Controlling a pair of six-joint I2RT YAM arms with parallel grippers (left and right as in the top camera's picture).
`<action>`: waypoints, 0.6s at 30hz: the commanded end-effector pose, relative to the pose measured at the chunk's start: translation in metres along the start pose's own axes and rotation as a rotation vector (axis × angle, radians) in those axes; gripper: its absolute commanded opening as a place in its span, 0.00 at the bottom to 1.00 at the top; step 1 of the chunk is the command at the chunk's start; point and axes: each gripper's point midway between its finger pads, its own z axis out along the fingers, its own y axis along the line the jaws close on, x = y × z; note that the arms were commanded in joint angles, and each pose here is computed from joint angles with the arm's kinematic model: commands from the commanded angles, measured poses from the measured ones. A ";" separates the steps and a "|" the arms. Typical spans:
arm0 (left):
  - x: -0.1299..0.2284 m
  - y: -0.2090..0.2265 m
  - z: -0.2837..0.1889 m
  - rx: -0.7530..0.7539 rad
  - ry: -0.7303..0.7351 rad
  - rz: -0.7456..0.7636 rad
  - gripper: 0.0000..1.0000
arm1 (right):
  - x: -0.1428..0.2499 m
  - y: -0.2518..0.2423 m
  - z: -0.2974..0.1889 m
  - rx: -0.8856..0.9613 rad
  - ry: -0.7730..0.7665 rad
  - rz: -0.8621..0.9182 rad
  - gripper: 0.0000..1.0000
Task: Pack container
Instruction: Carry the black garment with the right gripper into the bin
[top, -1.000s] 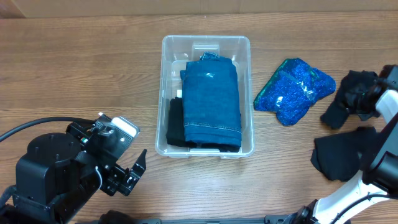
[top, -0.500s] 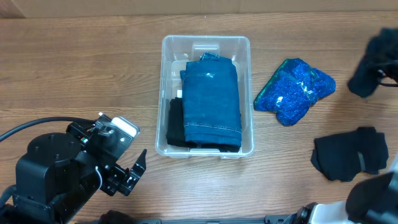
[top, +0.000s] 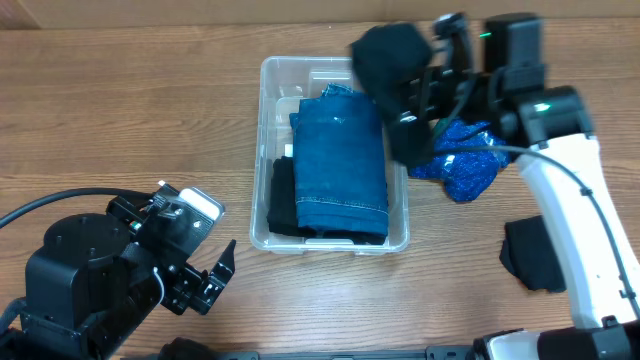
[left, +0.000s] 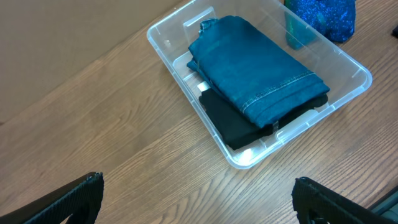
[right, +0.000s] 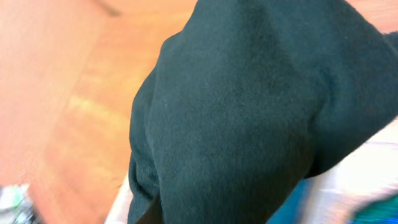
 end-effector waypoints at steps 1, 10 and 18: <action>0.001 0.002 -0.001 -0.013 -0.001 -0.019 1.00 | 0.009 0.026 0.023 0.046 0.020 0.051 0.04; 0.001 0.002 -0.001 -0.012 -0.001 -0.018 1.00 | 0.055 0.044 0.110 0.172 0.119 0.110 0.04; 0.001 0.002 0.000 -0.011 0.003 -0.019 1.00 | 0.093 0.044 0.159 0.197 0.220 0.068 0.04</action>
